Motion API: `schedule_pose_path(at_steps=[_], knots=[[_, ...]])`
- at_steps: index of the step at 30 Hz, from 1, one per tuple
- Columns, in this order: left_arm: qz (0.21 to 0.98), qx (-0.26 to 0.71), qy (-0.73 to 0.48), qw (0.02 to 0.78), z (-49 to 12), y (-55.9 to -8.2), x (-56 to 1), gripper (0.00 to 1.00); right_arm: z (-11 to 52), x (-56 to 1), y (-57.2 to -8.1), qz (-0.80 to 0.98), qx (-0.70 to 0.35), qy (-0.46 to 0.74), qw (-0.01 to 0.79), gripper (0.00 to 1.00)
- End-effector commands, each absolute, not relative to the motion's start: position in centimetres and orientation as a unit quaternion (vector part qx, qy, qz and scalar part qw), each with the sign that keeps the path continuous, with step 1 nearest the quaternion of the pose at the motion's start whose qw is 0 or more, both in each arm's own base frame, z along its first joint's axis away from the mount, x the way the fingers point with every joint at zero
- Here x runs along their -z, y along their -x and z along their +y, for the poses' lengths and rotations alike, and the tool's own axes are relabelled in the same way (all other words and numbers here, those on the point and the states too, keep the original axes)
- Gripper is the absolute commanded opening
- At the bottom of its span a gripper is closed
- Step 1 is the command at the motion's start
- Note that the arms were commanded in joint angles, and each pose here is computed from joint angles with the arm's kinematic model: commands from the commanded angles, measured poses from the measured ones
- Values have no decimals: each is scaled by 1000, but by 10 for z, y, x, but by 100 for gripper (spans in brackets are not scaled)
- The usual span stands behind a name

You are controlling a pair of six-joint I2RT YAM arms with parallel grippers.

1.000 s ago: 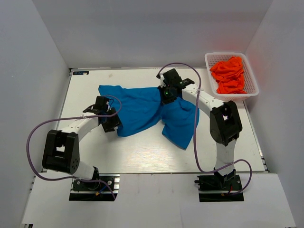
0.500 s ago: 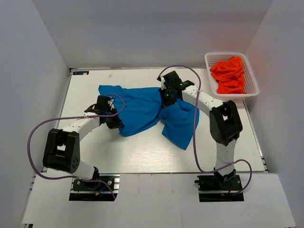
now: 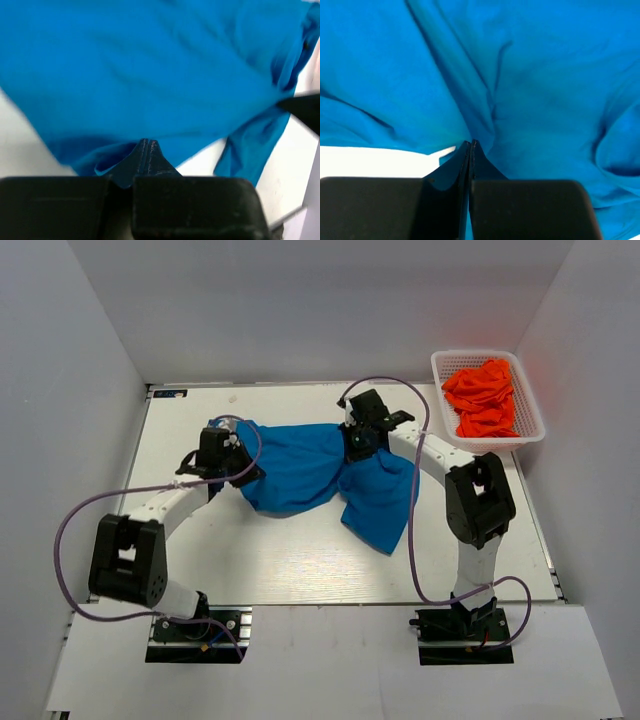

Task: Fold and stack the t-shirts
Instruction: Flatten out the tshirt

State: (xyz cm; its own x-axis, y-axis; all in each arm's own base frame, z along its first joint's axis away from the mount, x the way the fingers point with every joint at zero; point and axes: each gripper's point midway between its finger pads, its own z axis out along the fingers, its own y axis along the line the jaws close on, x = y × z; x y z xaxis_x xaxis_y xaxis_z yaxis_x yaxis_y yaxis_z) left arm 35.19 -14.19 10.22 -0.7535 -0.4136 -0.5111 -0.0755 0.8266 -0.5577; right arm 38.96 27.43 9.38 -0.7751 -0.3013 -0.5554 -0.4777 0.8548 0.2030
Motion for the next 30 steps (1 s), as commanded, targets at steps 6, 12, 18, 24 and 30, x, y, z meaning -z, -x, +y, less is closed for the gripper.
schedule_pose_path(at_steps=[6,12,18,24,30], knots=[[862,301,108,393,-168,-444,-125,0,248,-120,-431,924,-148,146,321,0],[846,349,68,398,-194,-483,-130,0,232,-116,-448,922,-123,149,335,0],[803,451,-9,391,-237,-495,-181,0,227,-90,-464,932,-119,142,313,0],[827,392,14,403,-220,-449,-210,0,234,-113,-452,914,-153,167,336,0],[867,315,62,381,-178,-372,-216,0,233,-141,-398,890,-214,198,352,0]])
